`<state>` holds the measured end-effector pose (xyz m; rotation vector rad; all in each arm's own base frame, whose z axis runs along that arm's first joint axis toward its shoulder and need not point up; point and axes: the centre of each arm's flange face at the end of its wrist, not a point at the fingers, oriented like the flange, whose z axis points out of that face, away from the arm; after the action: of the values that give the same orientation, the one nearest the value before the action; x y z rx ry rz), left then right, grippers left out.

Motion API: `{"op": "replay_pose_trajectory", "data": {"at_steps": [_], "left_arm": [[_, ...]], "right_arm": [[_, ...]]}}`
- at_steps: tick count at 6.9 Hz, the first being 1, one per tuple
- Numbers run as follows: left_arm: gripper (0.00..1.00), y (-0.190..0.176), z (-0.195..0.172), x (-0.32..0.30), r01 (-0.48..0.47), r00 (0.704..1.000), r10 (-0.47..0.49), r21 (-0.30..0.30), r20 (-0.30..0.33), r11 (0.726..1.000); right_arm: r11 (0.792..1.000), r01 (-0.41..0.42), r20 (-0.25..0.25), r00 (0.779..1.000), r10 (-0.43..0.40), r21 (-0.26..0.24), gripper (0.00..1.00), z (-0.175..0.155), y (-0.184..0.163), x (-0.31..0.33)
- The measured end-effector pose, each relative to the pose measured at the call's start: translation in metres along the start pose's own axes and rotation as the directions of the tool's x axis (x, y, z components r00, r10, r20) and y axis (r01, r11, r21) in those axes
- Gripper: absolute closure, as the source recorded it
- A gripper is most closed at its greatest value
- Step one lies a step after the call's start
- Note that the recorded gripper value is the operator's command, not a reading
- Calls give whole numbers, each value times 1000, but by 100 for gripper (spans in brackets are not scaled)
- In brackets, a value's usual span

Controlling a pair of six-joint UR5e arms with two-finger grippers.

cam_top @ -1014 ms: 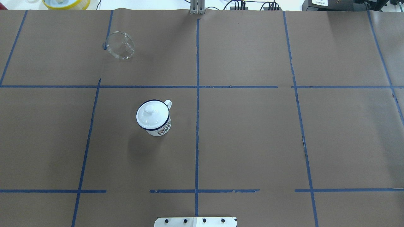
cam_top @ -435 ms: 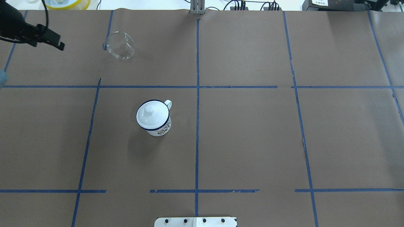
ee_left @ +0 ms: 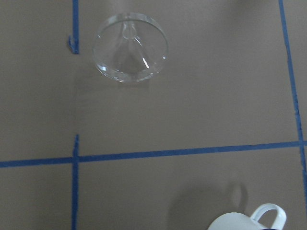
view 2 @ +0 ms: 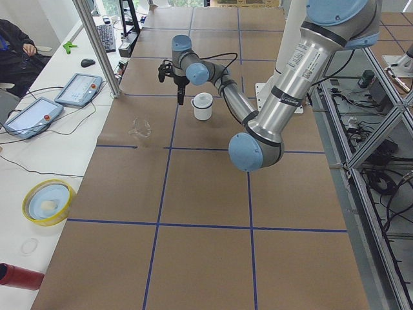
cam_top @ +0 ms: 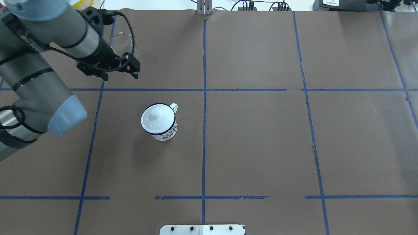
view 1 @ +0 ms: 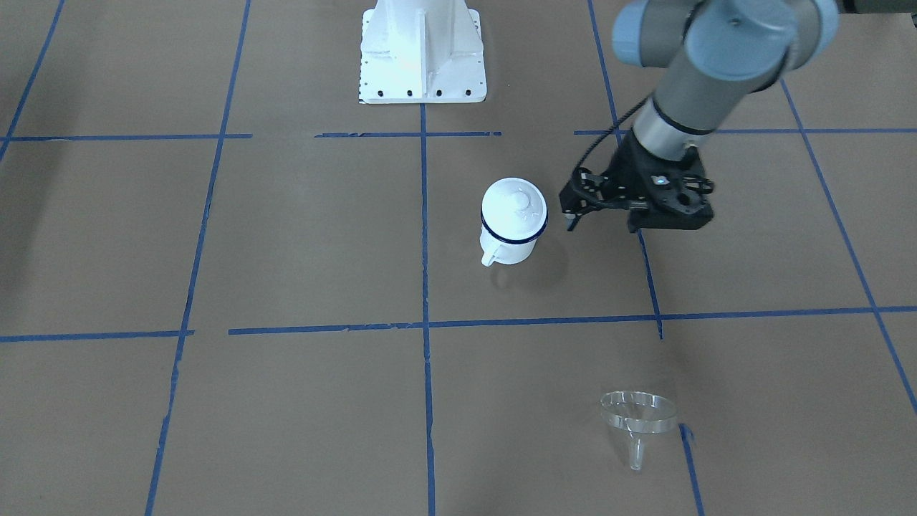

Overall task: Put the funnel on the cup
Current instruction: 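Move the left gripper over the white funnel in the enamel mug, then grasp the white funnel with the left gripper and lift it out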

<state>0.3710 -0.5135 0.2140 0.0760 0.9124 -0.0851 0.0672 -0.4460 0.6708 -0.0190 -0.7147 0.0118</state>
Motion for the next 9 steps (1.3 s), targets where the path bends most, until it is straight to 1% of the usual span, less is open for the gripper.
{"op": "replay_pose_trajectory", "data": {"at_steps": [2, 3, 4, 7, 9], "left_arm": [[1, 41, 31, 48, 56, 998, -55, -6, 36, 998], [4, 52, 39, 57, 66, 997, -66, -6, 44, 998], [6, 55, 42, 60, 70, 996, -70, -3, 49, 998], [6, 56, 52, 59, 72, 995, -73, 13, 73, 997], [6, 60, 56, 61, 67, 995, -68, 9, 77, 998]], "right_arm": [[1000, 0, 0, 1000, 0, 0, 0, 0, 0, 0], [1000, 0, 0, 1000, 0, 0, 0, 0, 0, 0], [1000, 0, 0, 1000, 0, 0, 0, 0, 0, 0], [1000, 0, 0, 1000, 0, 0, 0, 0, 0, 0], [1000, 0, 0, 1000, 0, 0, 0, 0, 0, 0]]}}
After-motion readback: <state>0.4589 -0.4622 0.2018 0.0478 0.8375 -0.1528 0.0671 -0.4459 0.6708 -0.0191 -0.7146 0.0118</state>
